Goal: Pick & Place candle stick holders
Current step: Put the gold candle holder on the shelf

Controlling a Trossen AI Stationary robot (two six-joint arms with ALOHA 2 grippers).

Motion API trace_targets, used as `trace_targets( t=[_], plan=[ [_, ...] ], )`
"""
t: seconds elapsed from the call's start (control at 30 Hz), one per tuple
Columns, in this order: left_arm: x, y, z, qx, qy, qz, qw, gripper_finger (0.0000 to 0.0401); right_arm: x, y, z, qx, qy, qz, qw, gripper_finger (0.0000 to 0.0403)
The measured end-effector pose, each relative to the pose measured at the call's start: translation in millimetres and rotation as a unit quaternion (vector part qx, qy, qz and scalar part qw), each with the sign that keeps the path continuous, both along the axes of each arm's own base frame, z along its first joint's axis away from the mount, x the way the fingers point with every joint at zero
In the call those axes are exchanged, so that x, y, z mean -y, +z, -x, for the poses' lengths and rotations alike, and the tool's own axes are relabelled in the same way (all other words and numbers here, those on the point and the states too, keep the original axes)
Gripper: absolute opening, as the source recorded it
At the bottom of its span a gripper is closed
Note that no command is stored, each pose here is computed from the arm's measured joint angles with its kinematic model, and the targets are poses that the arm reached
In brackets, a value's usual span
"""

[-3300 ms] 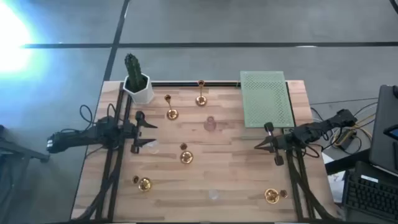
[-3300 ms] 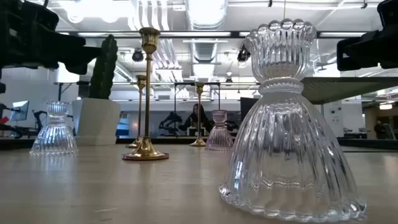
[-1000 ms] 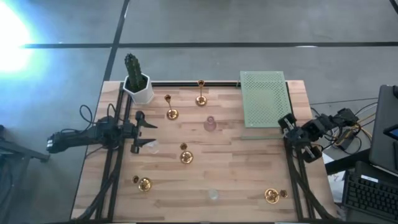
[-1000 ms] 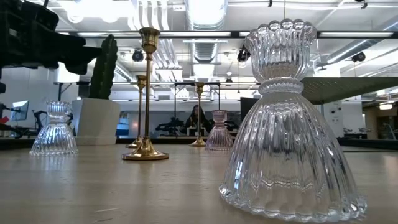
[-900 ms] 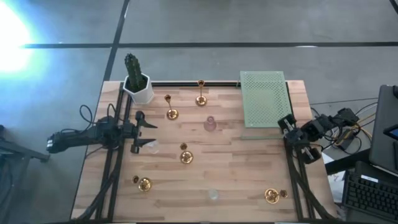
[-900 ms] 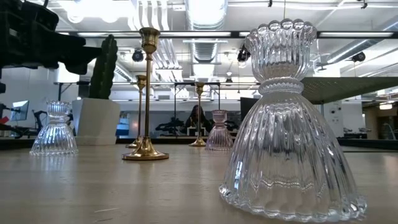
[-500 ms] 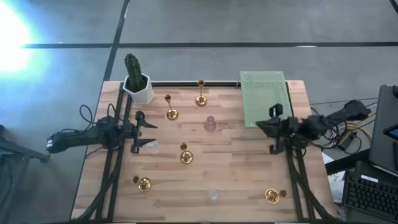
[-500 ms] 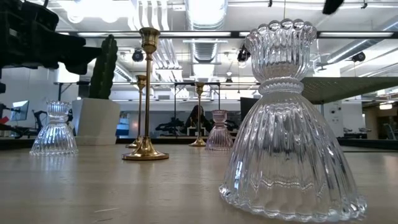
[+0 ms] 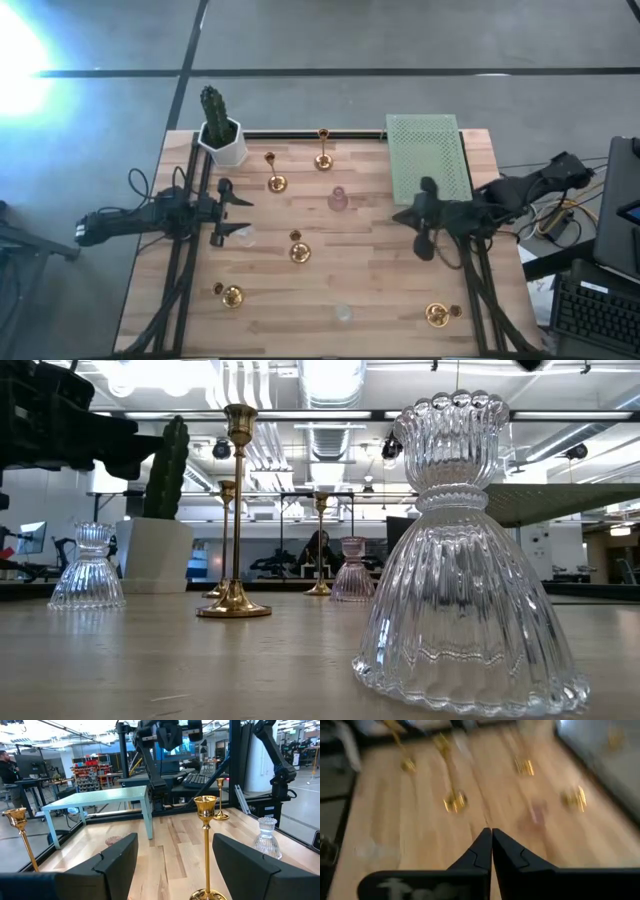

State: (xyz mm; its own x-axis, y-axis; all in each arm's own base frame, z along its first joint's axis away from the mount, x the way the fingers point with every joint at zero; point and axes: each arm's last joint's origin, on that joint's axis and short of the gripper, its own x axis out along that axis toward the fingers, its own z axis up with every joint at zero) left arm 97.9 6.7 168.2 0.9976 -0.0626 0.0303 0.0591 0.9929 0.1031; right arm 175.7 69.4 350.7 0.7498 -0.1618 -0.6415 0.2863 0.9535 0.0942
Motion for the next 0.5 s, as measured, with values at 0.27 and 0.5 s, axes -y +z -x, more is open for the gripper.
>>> trace_targets(
  t=[0.27,0.5],
  plan=[
    [0,0,0,0.000,0.000,0.000,1.000,0.0262,-27,16,30,-0.193,-0.071,-0.100,0.973,0.0008],
    [0,0,0,0.000,0.000,0.000,1.000,0.0262,-75,6,54,-0.293,-0.048,-0.151,0.943,0.0008]
  ],
)
